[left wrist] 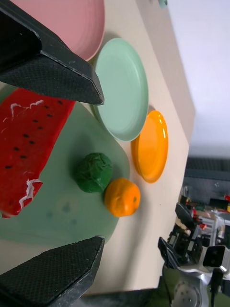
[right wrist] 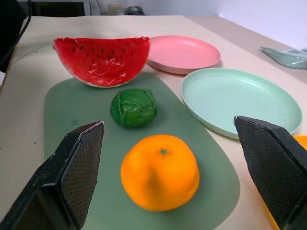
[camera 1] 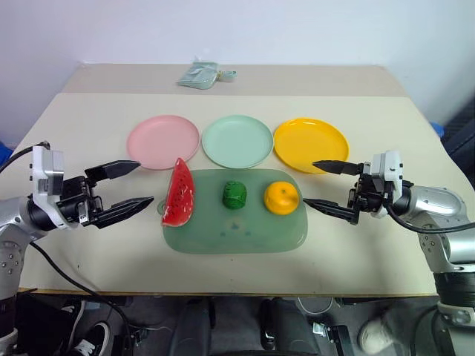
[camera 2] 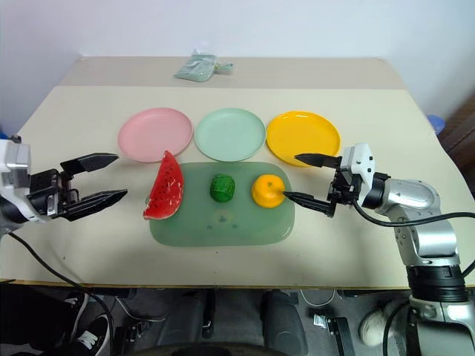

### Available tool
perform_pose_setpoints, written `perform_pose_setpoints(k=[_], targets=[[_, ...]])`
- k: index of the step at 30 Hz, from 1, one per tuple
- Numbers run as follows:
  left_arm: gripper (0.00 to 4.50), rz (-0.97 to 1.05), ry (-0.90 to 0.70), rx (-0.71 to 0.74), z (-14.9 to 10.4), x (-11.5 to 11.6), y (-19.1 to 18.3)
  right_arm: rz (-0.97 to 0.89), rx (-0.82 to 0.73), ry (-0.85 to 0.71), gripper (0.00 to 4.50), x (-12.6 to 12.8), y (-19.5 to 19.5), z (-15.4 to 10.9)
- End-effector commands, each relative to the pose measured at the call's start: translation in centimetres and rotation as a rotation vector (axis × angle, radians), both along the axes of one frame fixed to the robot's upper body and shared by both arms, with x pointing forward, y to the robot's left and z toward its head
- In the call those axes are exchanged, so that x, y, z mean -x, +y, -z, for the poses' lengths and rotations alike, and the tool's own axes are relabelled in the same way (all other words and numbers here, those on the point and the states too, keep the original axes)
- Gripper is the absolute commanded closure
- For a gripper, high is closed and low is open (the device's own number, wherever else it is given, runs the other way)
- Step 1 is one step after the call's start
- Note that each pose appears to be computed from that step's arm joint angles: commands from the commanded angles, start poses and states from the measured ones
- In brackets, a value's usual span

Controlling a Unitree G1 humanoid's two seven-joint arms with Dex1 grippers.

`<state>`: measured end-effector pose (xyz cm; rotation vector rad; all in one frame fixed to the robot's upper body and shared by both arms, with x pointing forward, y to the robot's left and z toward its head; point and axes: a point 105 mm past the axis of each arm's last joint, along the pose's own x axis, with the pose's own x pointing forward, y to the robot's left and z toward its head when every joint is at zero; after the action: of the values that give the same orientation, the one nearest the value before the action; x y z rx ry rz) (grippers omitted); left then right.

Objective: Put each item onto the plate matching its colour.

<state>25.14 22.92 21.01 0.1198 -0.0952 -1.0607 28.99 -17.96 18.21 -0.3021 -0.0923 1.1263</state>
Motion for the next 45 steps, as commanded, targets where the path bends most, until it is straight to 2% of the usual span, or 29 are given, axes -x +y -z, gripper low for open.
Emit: perform_pose_setpoints(k=[1,8,15,17,20,24,29,32,35,45], targets=[[0.0,0.007,-0.028,0.0,0.0,0.2,0.2,0.005,0.003,-0.054,0.07,0.2,-0.2,-1.6],[0.0,-0.011,-0.029,0.018,0.2,0.2,1.0,-0.001,0.003,-0.06,0.07,-0.1,-0.2,-1.7],[0.0,0.01,-0.045,0.086,-2.4,0.6,0.6,-0.025,-0.039,-0.096,0.07,-0.7,0.6,-2.9],[0.0,-0.003,-0.022,0.091,-2.4,0.5,0.2,-0.034,-0.051,-0.091,0.07,-1.0,0.9,-2.9],[0.0,-0.081,0.027,0.072,-2.1,0.1,0.1,-0.063,-0.06,-0.089,0.07,-1.3,1.4,-3.1],[0.0,-0.381,0.093,-0.004,-1.7,-1.9,-0.1,-0.104,-0.075,-0.096,0.07,-2.2,2.6,-3.0],[0.0,-0.501,0.091,-0.036,-2.4,-2.8,-3.0,-0.135,-0.089,-0.083,0.07,-2.3,3.2,-2.4],[0.0,-0.638,0.148,-0.014,-2.0,-3.4,-3.4,-0.135,-0.076,-0.076,0.07,-2.4,3.0,-2.2],[0.0,-0.646,0.185,-0.013,-1.6,-3.3,-4.6,-0.14,-0.072,-0.074,0.07,-2.6,2.9,-2.2],[0.0,-0.755,0.364,0.038,1.7,-3.6,-5.4,-0.138,-0.075,-0.072,0.07,-2.2,2.8,-1.6]])
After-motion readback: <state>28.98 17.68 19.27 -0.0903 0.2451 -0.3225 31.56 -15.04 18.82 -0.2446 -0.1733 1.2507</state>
